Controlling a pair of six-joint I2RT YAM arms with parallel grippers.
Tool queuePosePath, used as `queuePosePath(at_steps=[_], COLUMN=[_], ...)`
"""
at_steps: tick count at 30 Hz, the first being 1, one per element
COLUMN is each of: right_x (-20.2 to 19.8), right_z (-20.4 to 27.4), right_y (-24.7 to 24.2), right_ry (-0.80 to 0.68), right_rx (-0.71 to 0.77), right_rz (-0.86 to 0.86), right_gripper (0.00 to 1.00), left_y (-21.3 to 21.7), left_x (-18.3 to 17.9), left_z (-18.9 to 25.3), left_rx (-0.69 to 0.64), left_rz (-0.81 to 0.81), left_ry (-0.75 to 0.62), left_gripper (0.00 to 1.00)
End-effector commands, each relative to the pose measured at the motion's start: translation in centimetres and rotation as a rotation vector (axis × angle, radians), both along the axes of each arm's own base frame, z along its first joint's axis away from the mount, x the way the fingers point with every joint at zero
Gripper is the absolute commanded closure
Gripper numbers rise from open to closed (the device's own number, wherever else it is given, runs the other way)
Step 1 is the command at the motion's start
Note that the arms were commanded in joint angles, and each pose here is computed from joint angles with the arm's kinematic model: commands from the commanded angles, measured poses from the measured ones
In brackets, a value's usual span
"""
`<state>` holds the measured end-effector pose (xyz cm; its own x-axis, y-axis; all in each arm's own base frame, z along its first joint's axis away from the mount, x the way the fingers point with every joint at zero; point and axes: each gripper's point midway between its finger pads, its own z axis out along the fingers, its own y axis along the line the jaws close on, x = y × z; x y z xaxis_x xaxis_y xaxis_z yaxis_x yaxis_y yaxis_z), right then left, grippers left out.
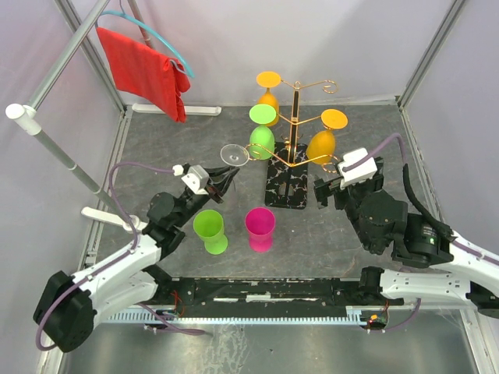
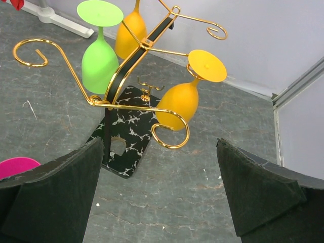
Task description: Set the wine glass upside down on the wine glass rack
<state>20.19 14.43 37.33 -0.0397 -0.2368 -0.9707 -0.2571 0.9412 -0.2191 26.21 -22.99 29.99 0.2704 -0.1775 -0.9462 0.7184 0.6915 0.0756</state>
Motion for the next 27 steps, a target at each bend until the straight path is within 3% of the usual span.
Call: queuePosePath(at_steps=[1,17,27], right_x=[-0.2,-0.2,-0.2], right_z=[1.3,0.7,0.5], right_y=[-0.8,-1.1,-1.2], right_ry=[-0.006,-0.002,0.005], right_rx=[0.052,0.022,0.020], right_rz=[-0.021,-0.030,-0.031], right_gripper=[0.00,0.00,0.00], left_y=[-0.1,-4.9,-6.9], left_x=[0.0,0.0,2.0], left_z=[2.7,0.9,1.2], left_rx=[-0.063,-0.060,-0.107], left_rz=[0.025,-0.065,-0.051], left_ry=[-0.136,-0.145,-0.151], left_gripper=[0.97,0.97,0.97])
